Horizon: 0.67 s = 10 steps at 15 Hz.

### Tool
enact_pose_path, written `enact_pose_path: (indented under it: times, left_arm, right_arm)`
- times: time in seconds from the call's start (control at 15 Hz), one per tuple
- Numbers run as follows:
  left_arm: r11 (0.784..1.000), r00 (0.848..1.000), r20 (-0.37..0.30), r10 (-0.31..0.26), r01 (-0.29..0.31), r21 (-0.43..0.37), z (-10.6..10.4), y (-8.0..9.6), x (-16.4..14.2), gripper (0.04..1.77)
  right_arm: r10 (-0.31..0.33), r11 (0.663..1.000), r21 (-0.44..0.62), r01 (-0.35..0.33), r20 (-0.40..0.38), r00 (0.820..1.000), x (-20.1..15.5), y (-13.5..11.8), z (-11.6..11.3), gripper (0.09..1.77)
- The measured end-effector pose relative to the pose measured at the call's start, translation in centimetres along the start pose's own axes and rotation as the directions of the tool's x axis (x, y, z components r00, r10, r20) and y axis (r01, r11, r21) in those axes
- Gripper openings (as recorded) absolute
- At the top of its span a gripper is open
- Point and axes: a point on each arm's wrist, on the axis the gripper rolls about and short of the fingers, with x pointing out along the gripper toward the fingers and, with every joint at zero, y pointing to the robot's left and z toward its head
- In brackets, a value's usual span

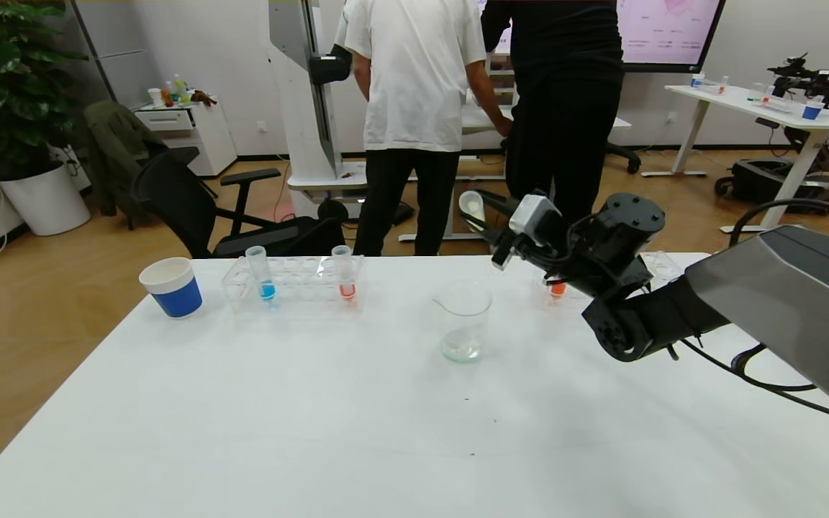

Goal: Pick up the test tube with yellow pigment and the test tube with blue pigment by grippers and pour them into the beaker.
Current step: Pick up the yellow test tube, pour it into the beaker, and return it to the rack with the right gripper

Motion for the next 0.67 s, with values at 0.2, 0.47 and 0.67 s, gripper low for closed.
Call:
enact_pose_path:
  times: [0.2,0.47,0.67]
  left_arm:
    - [1.0,1.0,0.0,0.0,0.0,0.0,0.0,0.0,0.0,1.75]
    - [1.0,1.0,0.0,0.0,0.0,0.0,0.0,0.0,0.0,1.75]
    - [1.0,1.0,0.0,0.0,0.0,0.0,0.0,0.0,0.0,1.75]
  right_arm:
    - [0.061,0.991,-0.124,-0.059,0.016,0.998,-0.7,0.2,-1.5,0.5]
    - [0.128,0.961,-0.253,-0.115,0.038,0.991,-1.6,-0.1,-2.9,0.5]
    - [0.174,0.934,-0.327,-0.141,0.071,0.982,-1.7,-0.1,-2.9,0.5]
